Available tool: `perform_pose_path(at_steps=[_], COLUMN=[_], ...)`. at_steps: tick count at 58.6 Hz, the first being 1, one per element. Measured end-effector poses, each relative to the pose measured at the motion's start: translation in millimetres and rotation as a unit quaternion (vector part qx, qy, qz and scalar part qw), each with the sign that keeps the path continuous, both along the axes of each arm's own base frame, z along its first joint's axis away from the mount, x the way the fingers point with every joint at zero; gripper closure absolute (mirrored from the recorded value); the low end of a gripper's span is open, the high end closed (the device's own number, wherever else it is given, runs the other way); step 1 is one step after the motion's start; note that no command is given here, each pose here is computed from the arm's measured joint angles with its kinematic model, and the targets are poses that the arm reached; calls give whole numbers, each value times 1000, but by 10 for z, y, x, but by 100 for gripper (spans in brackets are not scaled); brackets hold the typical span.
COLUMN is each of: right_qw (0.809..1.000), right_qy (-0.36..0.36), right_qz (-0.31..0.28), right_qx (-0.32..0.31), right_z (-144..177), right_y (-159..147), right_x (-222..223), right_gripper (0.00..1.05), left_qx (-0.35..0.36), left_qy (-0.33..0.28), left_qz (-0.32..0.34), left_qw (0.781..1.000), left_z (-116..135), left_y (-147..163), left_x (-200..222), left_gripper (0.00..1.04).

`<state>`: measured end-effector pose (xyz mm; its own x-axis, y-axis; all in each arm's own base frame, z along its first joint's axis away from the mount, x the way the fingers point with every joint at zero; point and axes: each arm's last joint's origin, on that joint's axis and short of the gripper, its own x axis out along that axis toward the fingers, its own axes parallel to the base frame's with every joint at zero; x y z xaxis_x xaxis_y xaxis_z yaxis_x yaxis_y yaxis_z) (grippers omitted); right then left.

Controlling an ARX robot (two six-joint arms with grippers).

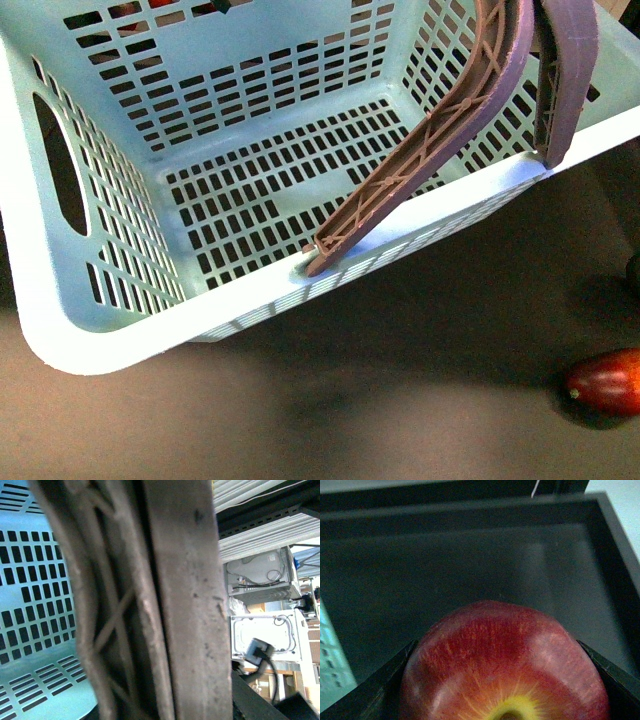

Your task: Pick apple with right arm and hold basket with left

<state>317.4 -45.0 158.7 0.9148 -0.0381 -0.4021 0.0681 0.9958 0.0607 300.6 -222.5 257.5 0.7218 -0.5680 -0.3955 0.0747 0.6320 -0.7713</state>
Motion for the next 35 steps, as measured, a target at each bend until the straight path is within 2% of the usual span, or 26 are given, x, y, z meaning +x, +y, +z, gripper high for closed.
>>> perform_pose_path(at_steps=[12,17,25,35], right_qw=[996,991,987,984], right_qy=[-83,-110,-116,-93], right_qz=[29,58,97,138], right_qx=[27,48,55,64], right_z=[592,830,897,738], right_y=[280,546,908,1367], right_x=[-206,-280,-322,-297], right_gripper=[24,24,24,24], left_qx=[0,0,0,0], left_qy=[0,0,0,0], left_qz=[0,0,0,0], left_qw=[1000,1000,1000,1000], left_z=[0,0,0,0], left_y=[0,0,0,0], left_x=[0,0,0,0], left_gripper=[79,80,80,80])
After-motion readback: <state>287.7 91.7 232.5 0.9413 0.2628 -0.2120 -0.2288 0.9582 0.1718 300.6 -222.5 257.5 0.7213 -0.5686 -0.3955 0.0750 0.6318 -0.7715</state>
